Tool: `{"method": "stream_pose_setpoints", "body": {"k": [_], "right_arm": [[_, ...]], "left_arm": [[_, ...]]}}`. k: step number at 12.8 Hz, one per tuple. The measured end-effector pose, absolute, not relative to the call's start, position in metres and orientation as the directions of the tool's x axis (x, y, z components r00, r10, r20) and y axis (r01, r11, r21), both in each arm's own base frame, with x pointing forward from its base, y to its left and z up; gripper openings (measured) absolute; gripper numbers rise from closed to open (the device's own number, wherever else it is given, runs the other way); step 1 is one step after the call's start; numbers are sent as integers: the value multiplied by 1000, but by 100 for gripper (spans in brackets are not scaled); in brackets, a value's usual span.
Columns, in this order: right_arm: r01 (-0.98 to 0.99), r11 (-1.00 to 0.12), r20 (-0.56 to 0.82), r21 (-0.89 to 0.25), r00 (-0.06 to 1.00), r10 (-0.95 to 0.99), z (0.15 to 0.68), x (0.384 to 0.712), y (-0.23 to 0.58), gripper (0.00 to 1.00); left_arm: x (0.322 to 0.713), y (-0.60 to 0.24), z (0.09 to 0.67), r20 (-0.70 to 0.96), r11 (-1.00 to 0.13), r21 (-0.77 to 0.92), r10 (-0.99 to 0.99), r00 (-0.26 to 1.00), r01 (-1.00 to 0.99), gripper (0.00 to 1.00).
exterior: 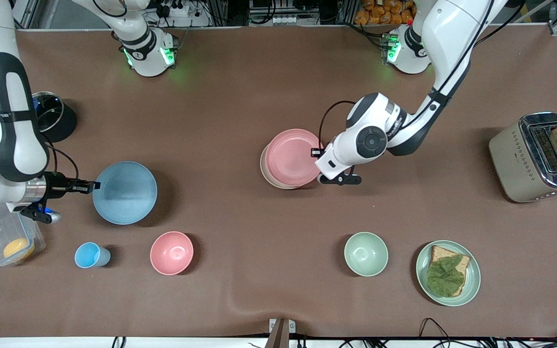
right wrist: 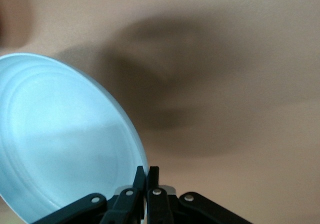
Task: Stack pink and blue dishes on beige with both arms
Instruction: 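Place the pink plate on the beige while the right gripper carries blue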
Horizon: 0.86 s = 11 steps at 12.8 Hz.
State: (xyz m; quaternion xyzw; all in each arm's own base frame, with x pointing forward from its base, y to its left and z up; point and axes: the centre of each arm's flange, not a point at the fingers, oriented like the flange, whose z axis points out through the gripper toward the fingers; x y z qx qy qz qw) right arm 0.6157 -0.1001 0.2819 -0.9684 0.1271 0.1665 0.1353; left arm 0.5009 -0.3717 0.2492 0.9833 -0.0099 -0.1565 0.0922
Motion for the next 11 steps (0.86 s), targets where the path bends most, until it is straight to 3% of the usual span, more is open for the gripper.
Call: {"method": "stream_pose_setpoints", "body": {"k": [5, 11], "right_arm": [[-294, -935, -369, -197, 906, -207, 293, 615, -52, 4], [-298, -935, -371, -194, 904, -211, 293, 614, -53, 4]], "left_arm": [[495, -378, 232, -324, -983, 185, -54, 945, 7, 5], [499, -386, 216, -312, -977, 212, -52, 949, 17, 5]]}}
